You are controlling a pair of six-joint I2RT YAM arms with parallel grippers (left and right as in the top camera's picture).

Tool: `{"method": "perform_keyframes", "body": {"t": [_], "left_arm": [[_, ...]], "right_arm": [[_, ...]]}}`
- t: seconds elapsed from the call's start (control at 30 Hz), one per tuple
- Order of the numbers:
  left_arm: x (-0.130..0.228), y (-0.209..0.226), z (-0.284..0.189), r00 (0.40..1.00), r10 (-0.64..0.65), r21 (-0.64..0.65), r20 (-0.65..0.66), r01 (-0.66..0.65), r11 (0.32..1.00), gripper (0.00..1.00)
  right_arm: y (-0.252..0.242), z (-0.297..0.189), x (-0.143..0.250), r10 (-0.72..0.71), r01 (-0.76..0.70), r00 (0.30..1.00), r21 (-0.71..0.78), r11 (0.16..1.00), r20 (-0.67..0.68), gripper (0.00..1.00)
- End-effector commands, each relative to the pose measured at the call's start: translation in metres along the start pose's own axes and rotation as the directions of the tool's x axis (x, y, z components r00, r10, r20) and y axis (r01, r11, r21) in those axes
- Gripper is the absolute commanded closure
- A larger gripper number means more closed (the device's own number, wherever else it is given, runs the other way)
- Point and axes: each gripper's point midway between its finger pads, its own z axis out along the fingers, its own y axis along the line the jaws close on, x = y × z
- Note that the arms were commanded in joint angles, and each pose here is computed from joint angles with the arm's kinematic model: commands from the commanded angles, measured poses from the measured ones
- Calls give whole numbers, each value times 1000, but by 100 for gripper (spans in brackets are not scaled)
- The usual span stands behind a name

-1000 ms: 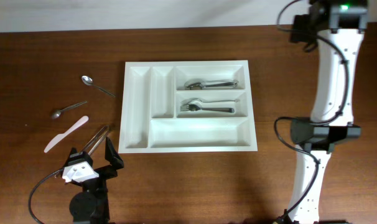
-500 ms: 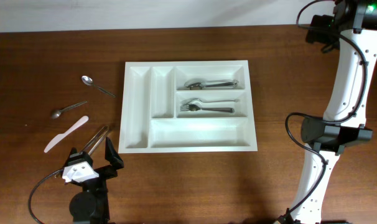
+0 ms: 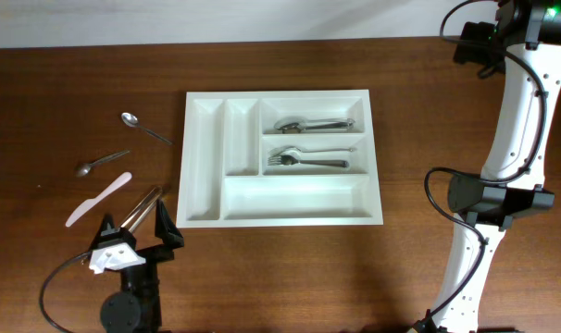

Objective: Pack container
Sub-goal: 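Move the left gripper over the tongs left of the tray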

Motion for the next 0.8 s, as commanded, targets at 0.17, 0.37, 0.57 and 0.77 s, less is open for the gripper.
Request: {"method": "perform_keyframes", "body": {"t": [0.17, 0.37, 0.57, 0.77], "left_arm": [[-22, 6, -14, 988, 34, -73, -150, -46, 996, 1], [-70, 6, -18, 968, 135, -115, -212, -162, 980, 1], [-96, 15, -18, 889, 152, -187, -433, -253, 949, 1], [-86, -41, -23, 763, 149, 90, -629, -119, 989, 1]], "right_arm": [[-4, -23, -6, 6, -5, 999, -17, 1000, 45, 1], [-4, -23, -6, 6, -5, 999, -17, 1000, 45, 1], [-4, -23, -6, 6, -5, 999, -17, 1000, 45, 1], [-4, -23, -6, 6, -5, 999, -17, 1000, 45, 1]]}}
